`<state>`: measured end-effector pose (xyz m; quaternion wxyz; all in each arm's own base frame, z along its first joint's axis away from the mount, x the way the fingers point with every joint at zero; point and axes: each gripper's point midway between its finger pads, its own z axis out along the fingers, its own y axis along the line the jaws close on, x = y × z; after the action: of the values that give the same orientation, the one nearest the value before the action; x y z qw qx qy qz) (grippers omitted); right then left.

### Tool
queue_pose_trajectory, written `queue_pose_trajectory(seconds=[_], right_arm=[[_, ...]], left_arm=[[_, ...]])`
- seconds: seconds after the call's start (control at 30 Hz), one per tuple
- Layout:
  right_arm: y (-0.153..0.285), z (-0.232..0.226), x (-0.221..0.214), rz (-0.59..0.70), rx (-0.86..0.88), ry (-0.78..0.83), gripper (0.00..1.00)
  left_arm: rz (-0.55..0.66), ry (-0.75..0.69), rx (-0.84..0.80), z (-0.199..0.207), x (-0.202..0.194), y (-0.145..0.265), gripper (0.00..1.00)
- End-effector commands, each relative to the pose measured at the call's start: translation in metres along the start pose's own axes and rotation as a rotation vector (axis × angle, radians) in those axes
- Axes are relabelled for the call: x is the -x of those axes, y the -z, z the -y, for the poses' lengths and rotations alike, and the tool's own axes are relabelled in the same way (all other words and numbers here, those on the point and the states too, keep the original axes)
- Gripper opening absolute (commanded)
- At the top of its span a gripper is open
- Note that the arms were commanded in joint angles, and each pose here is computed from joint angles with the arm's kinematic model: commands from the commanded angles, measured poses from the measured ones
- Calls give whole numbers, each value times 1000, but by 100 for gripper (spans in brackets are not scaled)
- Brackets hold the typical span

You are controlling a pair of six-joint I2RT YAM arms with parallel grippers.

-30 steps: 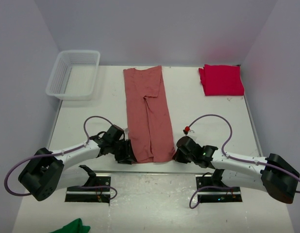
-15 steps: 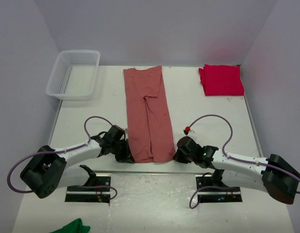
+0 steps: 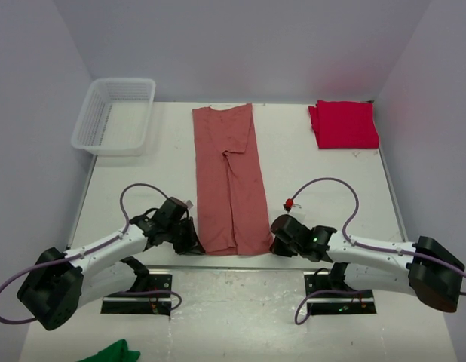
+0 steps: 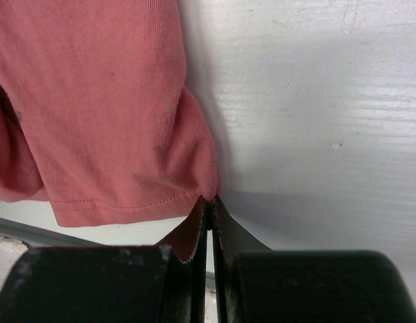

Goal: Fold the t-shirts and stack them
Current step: Grab the bottom of the folded rectangular tshirt with both arms

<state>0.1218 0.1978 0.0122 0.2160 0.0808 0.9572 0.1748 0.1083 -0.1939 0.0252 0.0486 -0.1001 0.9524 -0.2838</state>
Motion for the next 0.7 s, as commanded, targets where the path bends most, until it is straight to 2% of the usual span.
queue_pose_trajectory(seconds=[0.0, 0.43, 0.67], right_arm=[[5, -3, -1, 1, -22, 10, 0], [19, -19, -25, -37, -27, 57, 0], [28, -27, -28, -22, -37, 99, 0]], left_arm=[[-11, 38, 37, -9, -6, 4, 0], [-17, 48, 30, -18, -21, 18, 0], [12, 42, -8, -9, -19, 29, 0]])
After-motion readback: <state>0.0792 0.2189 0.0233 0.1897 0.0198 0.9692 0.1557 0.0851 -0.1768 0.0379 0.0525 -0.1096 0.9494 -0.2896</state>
